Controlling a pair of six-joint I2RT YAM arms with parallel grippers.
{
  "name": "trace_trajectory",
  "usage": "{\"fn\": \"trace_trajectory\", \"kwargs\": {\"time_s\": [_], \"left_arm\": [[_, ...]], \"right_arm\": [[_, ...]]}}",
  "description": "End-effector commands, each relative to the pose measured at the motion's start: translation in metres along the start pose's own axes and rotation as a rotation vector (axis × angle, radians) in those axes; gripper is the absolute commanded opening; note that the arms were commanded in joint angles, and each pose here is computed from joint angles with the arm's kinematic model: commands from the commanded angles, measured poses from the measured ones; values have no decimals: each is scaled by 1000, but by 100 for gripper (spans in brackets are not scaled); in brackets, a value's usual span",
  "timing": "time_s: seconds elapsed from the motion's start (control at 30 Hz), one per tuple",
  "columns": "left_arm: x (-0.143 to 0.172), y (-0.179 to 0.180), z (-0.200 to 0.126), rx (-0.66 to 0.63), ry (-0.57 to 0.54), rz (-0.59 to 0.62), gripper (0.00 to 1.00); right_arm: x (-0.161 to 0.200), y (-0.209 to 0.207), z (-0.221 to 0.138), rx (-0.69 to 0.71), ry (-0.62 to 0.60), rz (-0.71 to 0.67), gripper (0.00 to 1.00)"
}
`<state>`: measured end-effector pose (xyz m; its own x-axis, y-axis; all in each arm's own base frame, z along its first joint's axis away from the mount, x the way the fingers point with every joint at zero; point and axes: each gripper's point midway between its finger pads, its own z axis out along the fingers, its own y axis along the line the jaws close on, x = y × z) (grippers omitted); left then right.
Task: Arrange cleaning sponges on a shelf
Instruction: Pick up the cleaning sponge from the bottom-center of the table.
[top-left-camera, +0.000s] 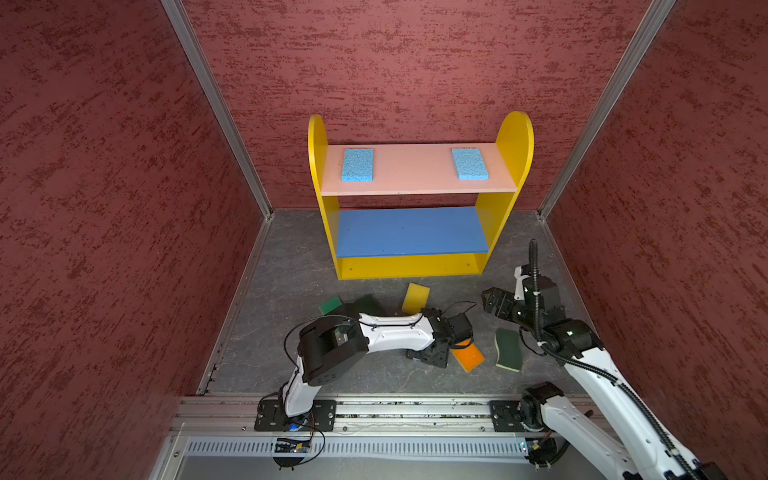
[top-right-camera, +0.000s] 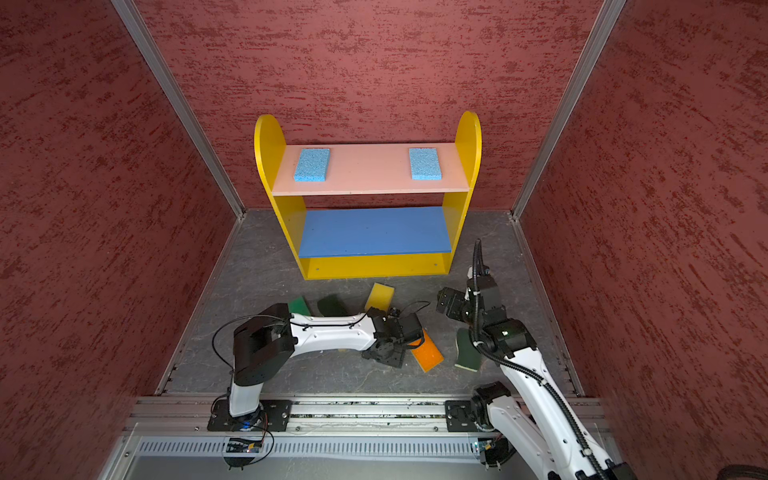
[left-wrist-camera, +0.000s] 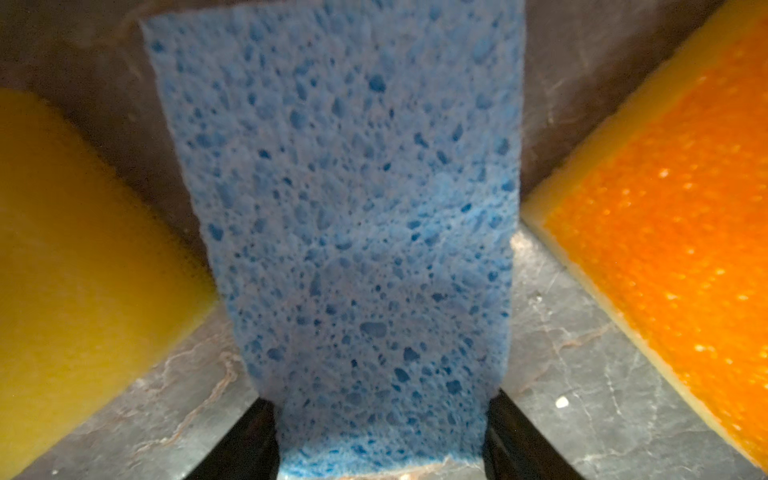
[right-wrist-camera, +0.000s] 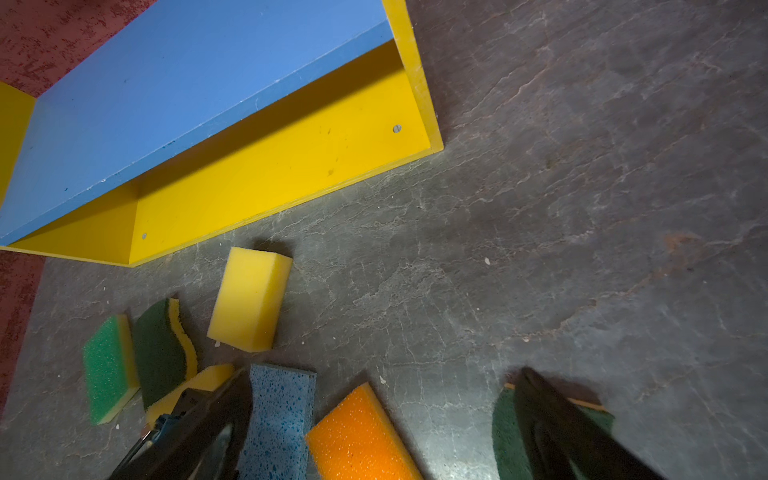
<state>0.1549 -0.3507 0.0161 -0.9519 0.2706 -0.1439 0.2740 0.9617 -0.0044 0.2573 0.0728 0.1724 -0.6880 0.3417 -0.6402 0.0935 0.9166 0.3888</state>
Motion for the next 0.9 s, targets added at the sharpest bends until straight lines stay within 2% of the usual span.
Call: {"fn": "trace_trajectory", "kwargs": {"time_s": [0.0,0.6,0.87], "left_arm": [[10,20,15,-72,30,16,69],[-15,19,-50,-10,-90,122,68],[-31,27,-98,37,-207,155,65]], "right_arm": [[-3,2,4,-18,-9,-3,99],[-18,13,2,-46,-29,-12,99],[-20,19,0,-70,-30,-2,99]]}}
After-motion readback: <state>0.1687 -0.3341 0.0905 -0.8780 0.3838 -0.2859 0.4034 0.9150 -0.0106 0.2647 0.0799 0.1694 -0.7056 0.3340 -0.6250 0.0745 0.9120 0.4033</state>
